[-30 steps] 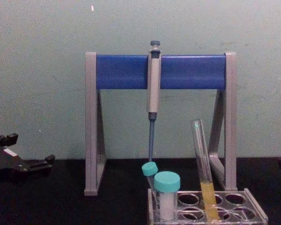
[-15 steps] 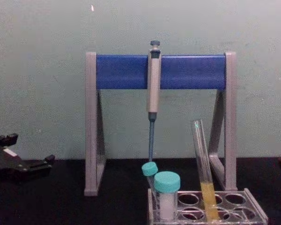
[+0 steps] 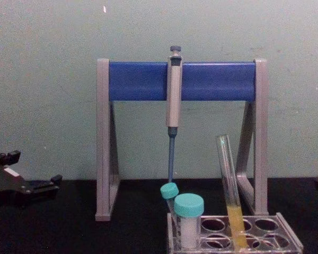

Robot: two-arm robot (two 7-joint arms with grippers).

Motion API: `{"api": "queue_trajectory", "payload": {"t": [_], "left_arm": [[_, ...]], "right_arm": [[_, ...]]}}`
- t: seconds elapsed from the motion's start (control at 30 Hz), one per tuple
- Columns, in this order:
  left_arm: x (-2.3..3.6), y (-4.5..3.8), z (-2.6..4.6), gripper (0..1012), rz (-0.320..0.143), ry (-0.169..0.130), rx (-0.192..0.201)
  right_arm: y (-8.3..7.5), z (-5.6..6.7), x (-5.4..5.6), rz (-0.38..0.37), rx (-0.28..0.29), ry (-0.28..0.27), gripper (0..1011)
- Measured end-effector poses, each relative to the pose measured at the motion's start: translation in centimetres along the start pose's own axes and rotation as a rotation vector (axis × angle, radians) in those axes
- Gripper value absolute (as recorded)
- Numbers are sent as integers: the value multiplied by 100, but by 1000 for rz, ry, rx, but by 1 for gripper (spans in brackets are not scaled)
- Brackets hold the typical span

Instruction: Pick up the test tube from the test tube rack, shake it, then place it back into the test tube rack.

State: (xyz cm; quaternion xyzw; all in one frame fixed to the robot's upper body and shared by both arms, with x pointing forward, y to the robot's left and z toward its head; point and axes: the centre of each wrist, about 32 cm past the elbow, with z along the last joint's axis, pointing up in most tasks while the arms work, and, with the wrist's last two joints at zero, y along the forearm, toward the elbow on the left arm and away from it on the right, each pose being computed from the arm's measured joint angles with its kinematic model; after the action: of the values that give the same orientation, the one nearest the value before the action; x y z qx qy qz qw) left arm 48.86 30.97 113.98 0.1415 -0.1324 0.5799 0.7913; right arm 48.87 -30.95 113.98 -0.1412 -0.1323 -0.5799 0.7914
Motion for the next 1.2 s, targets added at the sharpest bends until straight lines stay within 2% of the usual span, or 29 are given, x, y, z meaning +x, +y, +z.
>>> {"api": "queue_trajectory", "payload": {"t": [0.37,0.6,0.87,1.2], "left_arm": [[0,0,0,1001,0,0,0],[0,0,0,1001,0,0,0],[0,0,0,1001,0,0,0],[0,0,0,1001,0,0,0]], "right_arm": [[27,-11,21,22,16,10,1000],[14,-17,42,41,45,25,1000],[-13,7,44,99,136,60,1000],[-13,41,33,194,214,91,1000]]}}
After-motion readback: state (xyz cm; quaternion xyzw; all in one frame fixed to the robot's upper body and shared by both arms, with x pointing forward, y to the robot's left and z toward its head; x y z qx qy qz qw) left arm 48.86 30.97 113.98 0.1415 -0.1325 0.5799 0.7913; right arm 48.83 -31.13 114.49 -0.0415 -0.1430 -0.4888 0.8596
